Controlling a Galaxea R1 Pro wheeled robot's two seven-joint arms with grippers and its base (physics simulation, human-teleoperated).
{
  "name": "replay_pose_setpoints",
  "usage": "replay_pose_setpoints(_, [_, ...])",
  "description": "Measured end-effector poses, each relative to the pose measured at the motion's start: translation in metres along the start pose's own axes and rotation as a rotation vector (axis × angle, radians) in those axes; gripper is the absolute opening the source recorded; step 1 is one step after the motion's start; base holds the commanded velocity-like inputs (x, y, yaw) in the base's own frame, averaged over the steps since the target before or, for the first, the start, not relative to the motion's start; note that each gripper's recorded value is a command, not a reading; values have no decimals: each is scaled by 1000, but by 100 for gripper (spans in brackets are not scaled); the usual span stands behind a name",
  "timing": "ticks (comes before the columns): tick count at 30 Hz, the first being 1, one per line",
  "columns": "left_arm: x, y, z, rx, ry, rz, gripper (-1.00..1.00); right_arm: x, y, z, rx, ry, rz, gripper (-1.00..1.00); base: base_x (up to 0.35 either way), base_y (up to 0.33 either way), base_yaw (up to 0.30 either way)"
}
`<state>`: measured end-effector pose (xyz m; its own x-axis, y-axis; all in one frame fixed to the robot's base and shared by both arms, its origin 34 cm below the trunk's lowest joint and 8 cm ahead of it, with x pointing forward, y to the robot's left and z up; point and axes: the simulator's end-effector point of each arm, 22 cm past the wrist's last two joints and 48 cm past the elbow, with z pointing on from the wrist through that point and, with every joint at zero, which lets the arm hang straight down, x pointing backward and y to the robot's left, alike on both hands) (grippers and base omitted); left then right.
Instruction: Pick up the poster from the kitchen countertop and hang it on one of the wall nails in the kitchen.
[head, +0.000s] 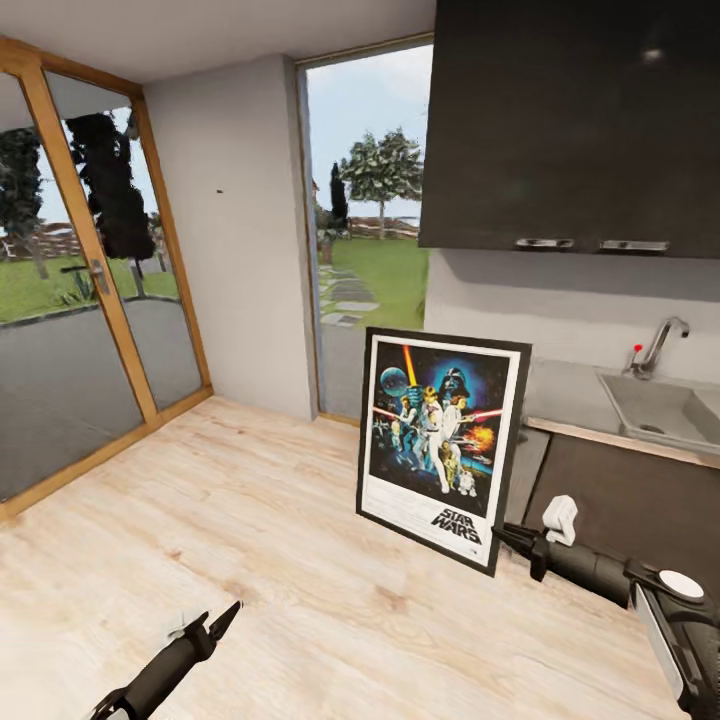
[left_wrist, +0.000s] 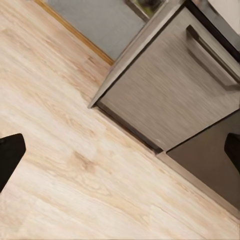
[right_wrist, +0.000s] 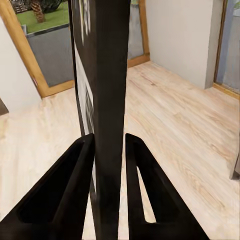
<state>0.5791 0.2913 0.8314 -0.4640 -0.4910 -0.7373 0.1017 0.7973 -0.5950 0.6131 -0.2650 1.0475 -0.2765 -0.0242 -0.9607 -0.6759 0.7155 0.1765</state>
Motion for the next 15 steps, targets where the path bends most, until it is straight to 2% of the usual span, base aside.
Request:
replay_pose_setpoints(5, [0, 0, 0, -1, -1, -1, 100, 0, 5, 5, -7, -8, 7, -100, 224, 167, 149])
replay_pose_setpoints(15, [0, 0, 0, -1, -1, -1, 100, 1, 6, 6, -9, -10, 13, -100, 256, 188, 7])
